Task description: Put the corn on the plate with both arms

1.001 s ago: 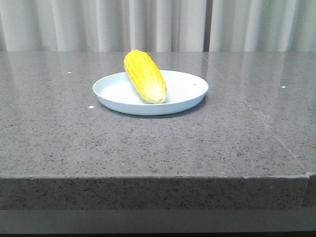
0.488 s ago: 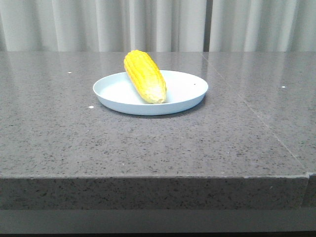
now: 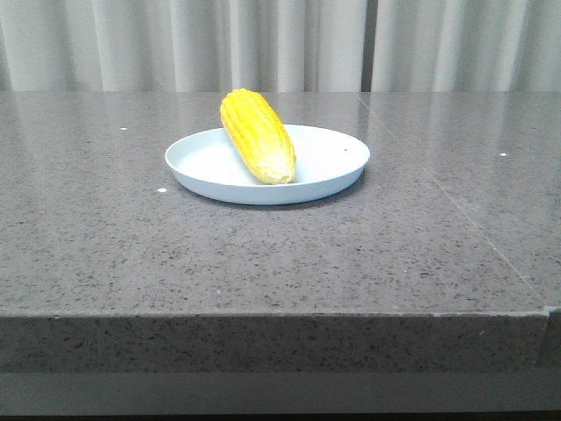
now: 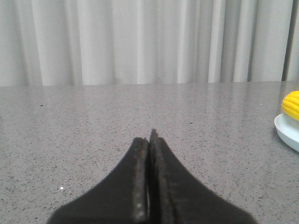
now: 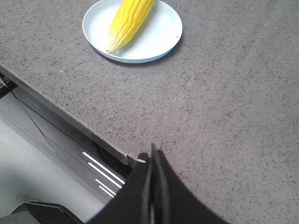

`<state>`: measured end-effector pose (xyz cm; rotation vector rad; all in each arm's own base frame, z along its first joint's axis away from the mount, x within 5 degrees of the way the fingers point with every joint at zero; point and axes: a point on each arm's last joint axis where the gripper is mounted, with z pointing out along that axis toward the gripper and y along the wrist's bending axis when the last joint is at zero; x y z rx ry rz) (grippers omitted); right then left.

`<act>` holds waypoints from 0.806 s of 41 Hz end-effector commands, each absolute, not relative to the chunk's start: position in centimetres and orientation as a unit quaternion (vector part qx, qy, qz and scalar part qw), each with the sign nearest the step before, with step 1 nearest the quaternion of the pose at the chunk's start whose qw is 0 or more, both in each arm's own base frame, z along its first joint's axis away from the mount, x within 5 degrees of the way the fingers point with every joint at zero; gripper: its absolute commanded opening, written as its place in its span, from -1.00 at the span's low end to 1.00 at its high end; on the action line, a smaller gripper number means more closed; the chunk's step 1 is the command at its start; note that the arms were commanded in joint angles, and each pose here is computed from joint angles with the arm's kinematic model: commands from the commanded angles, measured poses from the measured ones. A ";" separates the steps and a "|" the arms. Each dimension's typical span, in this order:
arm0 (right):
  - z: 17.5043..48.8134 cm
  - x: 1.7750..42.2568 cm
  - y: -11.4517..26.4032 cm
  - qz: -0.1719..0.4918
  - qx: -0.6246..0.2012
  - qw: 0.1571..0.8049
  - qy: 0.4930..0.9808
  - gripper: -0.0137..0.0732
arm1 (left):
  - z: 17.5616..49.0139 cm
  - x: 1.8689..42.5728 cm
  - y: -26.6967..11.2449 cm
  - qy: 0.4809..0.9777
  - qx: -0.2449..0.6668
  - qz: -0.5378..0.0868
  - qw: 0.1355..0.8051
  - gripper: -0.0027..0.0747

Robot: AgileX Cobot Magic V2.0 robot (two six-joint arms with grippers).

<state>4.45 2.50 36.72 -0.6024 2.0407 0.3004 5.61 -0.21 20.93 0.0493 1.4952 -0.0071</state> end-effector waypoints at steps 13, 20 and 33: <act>37.4 4.2 2.1 0.124 -0.236 0.525 0.808 -0.84 | 20.9 5.5 -0.2 0.654 0.022 -0.007 0.756 -0.98; 34.7 3.8 1.2 0.097 -0.163 0.592 0.784 -0.84 | 20.9 5.5 -0.2 0.654 0.022 -0.007 0.756 -0.98; 26.9 4.2 0.6 0.072 -0.013 0.728 0.681 -0.84 | 20.9 5.5 -0.2 0.654 0.022 -0.007 0.756 -0.98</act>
